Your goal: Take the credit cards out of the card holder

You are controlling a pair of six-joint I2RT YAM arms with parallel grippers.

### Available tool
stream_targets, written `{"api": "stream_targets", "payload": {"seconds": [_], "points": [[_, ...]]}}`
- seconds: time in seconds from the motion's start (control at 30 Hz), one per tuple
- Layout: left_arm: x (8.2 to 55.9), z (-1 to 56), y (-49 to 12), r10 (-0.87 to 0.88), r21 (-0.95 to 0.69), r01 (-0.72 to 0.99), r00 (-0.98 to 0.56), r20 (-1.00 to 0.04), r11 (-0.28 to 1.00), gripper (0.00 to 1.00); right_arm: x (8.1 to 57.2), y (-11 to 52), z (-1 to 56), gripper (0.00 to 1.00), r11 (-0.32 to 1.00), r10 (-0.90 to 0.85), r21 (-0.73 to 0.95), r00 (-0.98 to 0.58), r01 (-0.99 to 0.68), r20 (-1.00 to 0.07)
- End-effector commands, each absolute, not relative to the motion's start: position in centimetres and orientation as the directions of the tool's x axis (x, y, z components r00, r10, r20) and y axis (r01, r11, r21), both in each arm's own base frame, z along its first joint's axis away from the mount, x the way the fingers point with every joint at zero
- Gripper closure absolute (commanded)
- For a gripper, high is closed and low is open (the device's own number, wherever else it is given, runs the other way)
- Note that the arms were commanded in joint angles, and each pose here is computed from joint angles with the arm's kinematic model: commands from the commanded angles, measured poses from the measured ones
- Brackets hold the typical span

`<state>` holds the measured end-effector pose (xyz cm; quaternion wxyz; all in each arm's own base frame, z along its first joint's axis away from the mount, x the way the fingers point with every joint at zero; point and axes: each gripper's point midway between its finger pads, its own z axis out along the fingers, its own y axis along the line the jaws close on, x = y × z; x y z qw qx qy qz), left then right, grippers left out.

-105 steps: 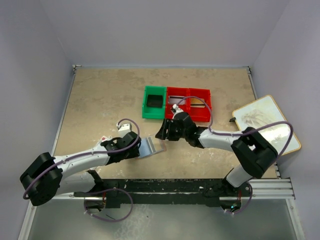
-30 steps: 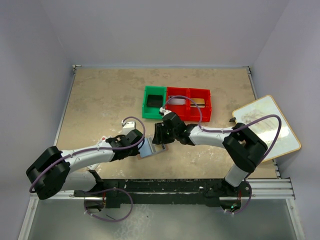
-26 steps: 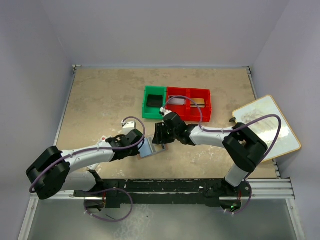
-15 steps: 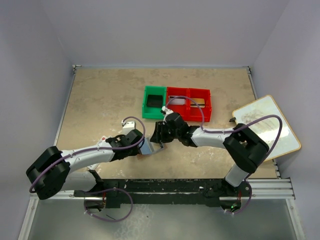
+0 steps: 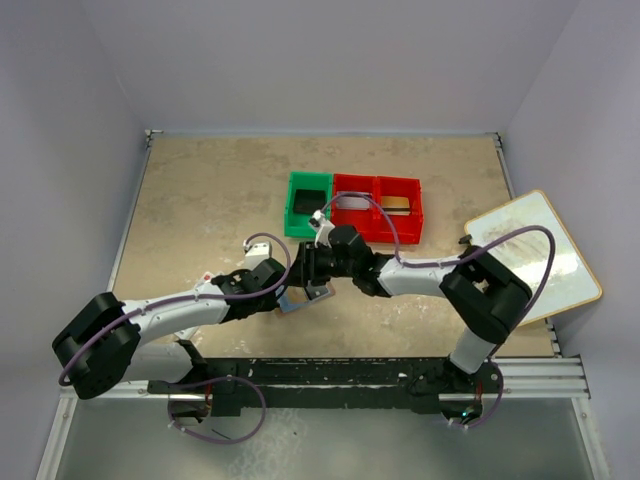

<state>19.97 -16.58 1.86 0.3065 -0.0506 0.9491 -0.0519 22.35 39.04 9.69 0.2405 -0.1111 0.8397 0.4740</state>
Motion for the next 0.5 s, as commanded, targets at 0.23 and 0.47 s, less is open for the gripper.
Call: {"api": "stream_targets", "payload": {"seconds": [0.23,0.47], "points": [[20.3,3.4,-15.8,-0.182,-0.157,-0.107,-0.768,-0.614,0.982,0.91,21.9,40.6,9.5,0.52,0.472,0.011,0.765,-0.865,-0.437,-0.501],[20.9,6.5,-16.2,-0.241,-0.238,-0.107,-0.715,-0.656,0.965,0.77,24.0,37.9,10.8,0.52,0.57,0.059,0.7,-0.828,-0.431,-0.558]]}}
